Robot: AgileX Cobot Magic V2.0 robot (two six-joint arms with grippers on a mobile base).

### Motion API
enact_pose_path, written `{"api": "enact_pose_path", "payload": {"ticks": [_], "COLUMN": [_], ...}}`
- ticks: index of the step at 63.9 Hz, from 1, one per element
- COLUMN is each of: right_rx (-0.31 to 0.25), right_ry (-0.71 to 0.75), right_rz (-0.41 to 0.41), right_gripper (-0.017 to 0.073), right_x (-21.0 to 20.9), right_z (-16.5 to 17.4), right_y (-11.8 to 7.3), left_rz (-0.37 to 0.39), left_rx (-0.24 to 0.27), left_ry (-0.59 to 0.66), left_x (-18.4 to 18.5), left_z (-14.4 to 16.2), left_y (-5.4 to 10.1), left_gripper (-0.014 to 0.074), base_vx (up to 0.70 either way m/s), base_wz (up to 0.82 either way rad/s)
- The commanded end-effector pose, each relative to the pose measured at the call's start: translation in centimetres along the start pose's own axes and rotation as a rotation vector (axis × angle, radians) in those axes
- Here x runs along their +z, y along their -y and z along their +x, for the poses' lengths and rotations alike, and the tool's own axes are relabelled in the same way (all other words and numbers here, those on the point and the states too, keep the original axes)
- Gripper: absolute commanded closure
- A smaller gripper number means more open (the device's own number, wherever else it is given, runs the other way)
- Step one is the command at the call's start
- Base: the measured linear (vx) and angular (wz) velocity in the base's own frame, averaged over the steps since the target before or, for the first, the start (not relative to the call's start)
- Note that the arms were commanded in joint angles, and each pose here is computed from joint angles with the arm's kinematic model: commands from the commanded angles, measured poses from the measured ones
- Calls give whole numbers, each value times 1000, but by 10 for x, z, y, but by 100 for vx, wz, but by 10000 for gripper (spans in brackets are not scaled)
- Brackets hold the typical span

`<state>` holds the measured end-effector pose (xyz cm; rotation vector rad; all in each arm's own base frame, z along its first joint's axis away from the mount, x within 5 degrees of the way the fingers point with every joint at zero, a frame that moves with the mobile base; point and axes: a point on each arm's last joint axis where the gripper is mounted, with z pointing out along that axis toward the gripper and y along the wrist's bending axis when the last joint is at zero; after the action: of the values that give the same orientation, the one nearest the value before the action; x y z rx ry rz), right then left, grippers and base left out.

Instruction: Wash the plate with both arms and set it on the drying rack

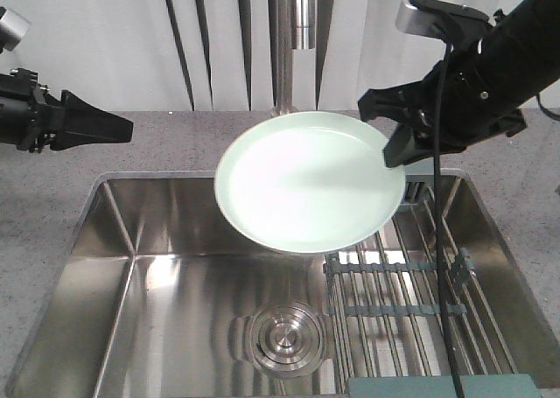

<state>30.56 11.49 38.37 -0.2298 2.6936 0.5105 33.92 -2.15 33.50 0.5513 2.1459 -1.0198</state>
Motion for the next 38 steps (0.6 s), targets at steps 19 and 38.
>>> {"api": "enact_pose_path", "payload": {"ticks": [19,38], "right_rx": [-90,-210], "right_ry": [451,455], "right_rz": [-43,207], "right_gripper": [568,568], "right_x": [-12,-30], "right_z": [-44,-37], "right_y": [-6,10], "left_rz": [55,55], "left_rx": [29,29], "left_ry": [71,71], "left_x": [-12,-12], "left_z": [-12,-12], "left_y": [23,23], "left_gripper": [89,89], "base_vx": [0,0], "base_wz": [0,0]}}
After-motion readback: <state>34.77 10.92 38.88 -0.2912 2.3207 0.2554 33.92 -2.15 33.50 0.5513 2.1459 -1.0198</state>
